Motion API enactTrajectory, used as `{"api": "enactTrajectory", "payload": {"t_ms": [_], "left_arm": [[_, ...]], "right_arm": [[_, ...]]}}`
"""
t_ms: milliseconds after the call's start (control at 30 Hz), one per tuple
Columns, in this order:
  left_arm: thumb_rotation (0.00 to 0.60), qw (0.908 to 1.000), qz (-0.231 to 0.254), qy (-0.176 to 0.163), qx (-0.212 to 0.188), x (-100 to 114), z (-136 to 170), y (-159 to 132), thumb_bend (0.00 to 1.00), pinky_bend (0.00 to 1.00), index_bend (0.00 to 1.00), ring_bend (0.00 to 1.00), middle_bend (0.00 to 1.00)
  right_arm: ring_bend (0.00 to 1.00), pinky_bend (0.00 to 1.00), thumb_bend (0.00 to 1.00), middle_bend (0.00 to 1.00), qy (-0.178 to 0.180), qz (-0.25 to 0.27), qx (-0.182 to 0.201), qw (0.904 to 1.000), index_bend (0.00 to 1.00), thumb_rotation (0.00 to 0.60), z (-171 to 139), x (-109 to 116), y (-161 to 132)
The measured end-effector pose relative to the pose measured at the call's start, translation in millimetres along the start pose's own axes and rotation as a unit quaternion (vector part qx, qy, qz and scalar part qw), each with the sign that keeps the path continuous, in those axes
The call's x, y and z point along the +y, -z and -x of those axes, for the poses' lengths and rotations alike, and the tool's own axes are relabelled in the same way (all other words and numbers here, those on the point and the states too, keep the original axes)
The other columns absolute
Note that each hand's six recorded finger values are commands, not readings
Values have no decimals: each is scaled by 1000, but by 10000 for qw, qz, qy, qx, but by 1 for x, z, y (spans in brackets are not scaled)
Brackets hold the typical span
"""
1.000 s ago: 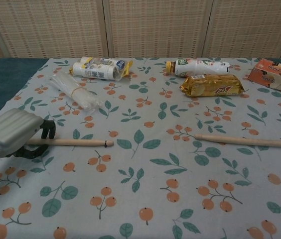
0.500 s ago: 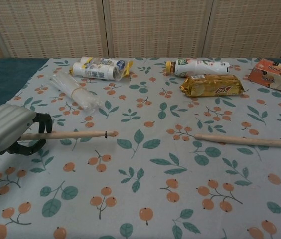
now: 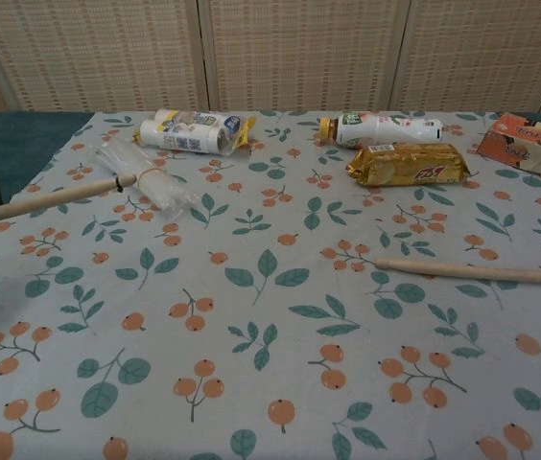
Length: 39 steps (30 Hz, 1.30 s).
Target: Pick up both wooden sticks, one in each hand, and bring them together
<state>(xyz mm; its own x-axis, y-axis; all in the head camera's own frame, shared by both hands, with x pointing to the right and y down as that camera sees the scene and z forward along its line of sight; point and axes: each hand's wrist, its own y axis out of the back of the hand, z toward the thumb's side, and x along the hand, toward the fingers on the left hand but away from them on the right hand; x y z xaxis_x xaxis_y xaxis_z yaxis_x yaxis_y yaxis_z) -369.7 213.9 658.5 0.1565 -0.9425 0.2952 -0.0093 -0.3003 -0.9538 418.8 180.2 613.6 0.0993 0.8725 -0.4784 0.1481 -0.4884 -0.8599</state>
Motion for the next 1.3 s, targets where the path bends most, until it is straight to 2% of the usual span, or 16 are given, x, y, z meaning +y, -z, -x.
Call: {"api": "enactTrajectory", "payload": {"t_ms": [300, 467, 567, 700, 967, 1300], "left_arm": [[600, 9988, 202, -388, 216, 39, 28, 31, 454, 1000, 771, 1000, 909], [600, 9978, 308, -565, 153, 53, 38, 35, 457, 1000, 771, 1000, 909], [600, 9976, 363, -569, 177, 54, 41, 39, 454, 1000, 771, 1000, 908], [600, 9977, 374, -524, 209, 53, 45, 45, 457, 1000, 771, 1000, 907], [600, 9971, 428, -579, 252, 56, 43, 50, 458, 1000, 771, 1000, 904], [600, 9969, 458, -585, 238, 56, 44, 50, 458, 1000, 771, 1000, 904]], "right_arm": [[666, 851, 67, 269, -244, -426, 35, 9988, 313, 600, 43, -30, -15], [738, 928, 68, 303, -468, -557, -8, 9974, 403, 600, 64, -49, -26], [793, 982, 69, 363, -648, -568, 55, 9963, 485, 600, 72, -62, -38], [824, 1000, 69, 416, -687, -606, 170, 9956, 557, 600, 75, -69, -51], [828, 1000, 97, 427, -784, -813, 198, 9934, 568, 600, 81, -82, -67], [834, 1000, 115, 439, -1160, -1020, 229, 9877, 570, 600, 88, -114, -86]]}}
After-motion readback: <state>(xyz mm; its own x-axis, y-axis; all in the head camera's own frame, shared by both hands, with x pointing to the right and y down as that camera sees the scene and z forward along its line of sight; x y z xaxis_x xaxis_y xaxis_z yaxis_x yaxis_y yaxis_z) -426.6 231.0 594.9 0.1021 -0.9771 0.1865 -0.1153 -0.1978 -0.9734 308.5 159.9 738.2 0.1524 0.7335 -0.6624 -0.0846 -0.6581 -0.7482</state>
